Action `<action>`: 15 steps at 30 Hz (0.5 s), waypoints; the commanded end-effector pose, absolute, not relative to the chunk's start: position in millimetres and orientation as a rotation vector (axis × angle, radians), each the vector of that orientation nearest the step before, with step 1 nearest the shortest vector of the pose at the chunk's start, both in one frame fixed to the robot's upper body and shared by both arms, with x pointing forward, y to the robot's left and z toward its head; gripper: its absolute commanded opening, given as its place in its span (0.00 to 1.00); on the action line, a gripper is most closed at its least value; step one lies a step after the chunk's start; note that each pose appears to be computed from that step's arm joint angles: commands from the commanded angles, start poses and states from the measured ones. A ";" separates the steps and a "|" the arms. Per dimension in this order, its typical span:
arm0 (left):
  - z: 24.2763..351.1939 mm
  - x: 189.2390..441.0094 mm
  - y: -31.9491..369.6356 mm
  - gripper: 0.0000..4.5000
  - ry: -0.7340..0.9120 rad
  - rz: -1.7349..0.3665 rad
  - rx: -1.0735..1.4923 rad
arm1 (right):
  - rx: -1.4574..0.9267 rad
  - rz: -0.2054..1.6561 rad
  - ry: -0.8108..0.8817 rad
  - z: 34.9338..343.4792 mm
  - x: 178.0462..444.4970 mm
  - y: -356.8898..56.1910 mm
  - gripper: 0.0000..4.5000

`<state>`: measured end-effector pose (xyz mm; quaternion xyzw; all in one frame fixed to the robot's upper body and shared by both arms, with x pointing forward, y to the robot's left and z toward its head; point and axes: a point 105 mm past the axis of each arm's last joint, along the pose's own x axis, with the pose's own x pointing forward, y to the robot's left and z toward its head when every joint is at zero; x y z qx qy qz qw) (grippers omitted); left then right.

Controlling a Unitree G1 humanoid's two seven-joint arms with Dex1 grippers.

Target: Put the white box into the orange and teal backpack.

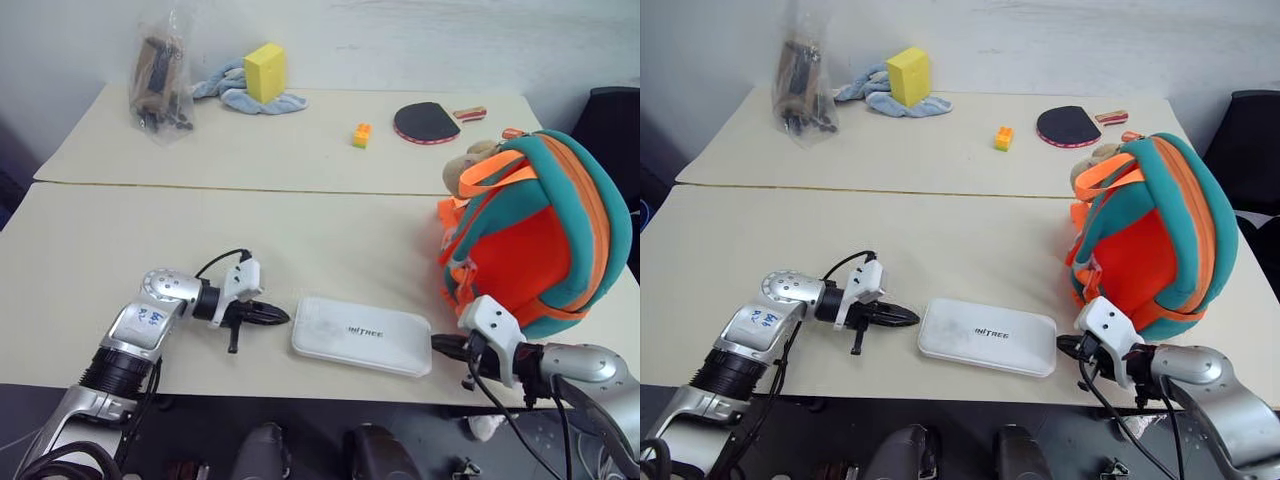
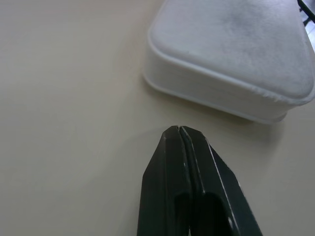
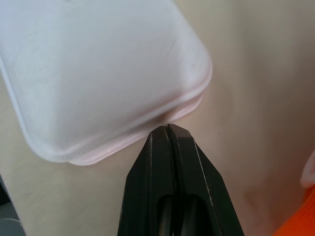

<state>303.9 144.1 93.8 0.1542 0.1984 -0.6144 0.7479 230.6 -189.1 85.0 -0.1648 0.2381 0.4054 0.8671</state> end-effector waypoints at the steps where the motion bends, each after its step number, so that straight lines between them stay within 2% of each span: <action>1: 107.5 310.3 157.3 0.13 0.472 -1.279 0.216 | -0.353 0.869 0.449 97.3 224.6 -180.7 0.00; 4: 121.8 301.6 153.6 0.31 0.615 -1.282 -0.070 | -0.354 0.880 0.442 95.2 220.2 -172.8 0.00; 7: 120.1 295.7 151.6 0.52 0.784 -1.242 -0.234 | -0.353 0.869 0.430 94.1 222.2 -168.8 0.00; 13: 112.3 282.8 146.7 0.94 0.977 -1.229 -0.290 | -0.352 0.862 0.424 91.6 222.4 -164.2 0.00; 14: 111.6 280.3 145.2 0.99 0.997 -1.237 -0.299 | -0.352 0.861 0.423 91.5 222.3 -164.1 0.00; 15: 109.0 279.0 143.3 0.99 1.022 -1.236 -0.305 | -0.353 0.857 0.423 91.2 222.8 -164.1 0.00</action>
